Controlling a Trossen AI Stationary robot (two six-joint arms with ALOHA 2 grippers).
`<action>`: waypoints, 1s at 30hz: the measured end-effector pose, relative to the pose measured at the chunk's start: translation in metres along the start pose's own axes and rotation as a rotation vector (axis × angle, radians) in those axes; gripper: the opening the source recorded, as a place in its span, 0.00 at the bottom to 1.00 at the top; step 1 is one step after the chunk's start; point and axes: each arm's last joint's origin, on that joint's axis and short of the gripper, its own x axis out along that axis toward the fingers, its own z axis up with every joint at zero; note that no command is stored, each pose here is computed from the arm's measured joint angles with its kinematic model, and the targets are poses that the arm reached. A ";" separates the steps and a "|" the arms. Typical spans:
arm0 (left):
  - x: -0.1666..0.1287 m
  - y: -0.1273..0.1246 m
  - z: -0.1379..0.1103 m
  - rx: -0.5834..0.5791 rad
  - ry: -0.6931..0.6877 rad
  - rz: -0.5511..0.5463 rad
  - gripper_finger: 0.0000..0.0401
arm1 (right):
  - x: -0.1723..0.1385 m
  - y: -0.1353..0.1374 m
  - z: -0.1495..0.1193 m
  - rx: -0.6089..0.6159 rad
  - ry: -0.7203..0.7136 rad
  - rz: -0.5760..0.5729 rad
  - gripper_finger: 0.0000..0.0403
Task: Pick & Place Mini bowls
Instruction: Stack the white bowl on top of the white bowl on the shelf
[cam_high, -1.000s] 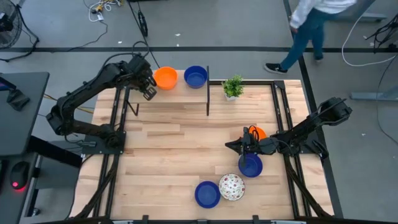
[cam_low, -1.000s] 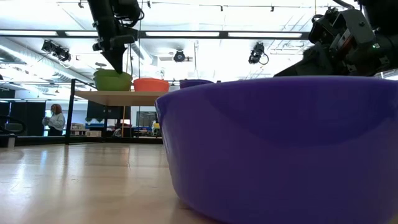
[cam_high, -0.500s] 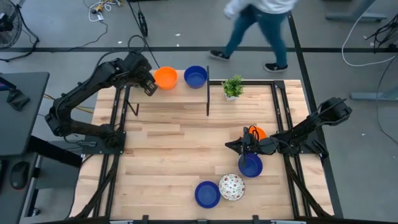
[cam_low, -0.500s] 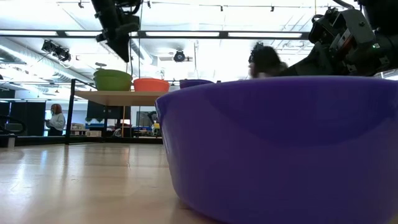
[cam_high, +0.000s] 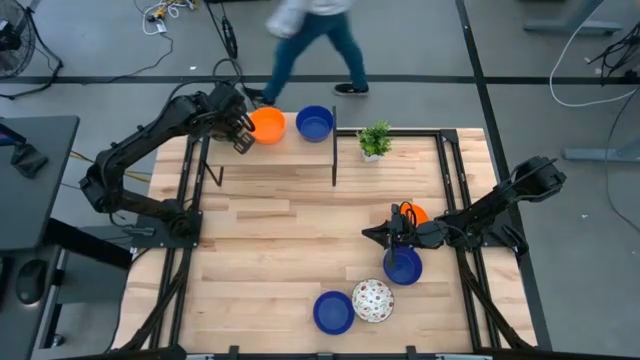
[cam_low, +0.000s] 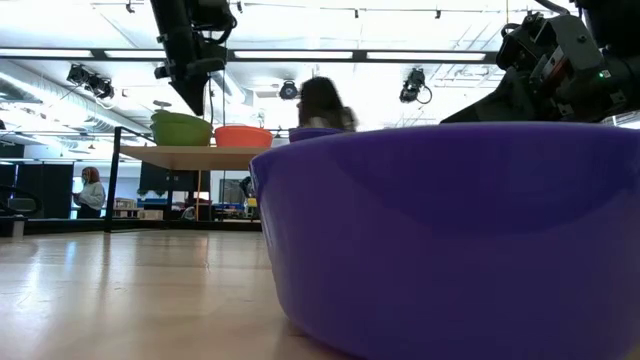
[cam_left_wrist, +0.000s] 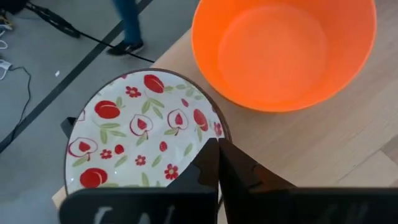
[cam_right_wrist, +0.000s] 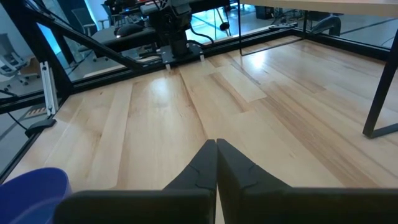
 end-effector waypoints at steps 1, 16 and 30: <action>0.001 0.000 0.000 0.000 0.002 0.001 0.01 | 0.000 0.000 0.000 0.000 0.000 0.000 0.02; -0.016 0.000 -0.007 -0.007 -0.034 0.031 0.01 | 0.000 0.000 -0.001 -0.005 0.008 -0.003 0.02; -0.004 -0.005 -0.040 -0.044 -0.033 0.121 0.01 | 0.000 -0.001 -0.001 -0.008 0.012 -0.004 0.02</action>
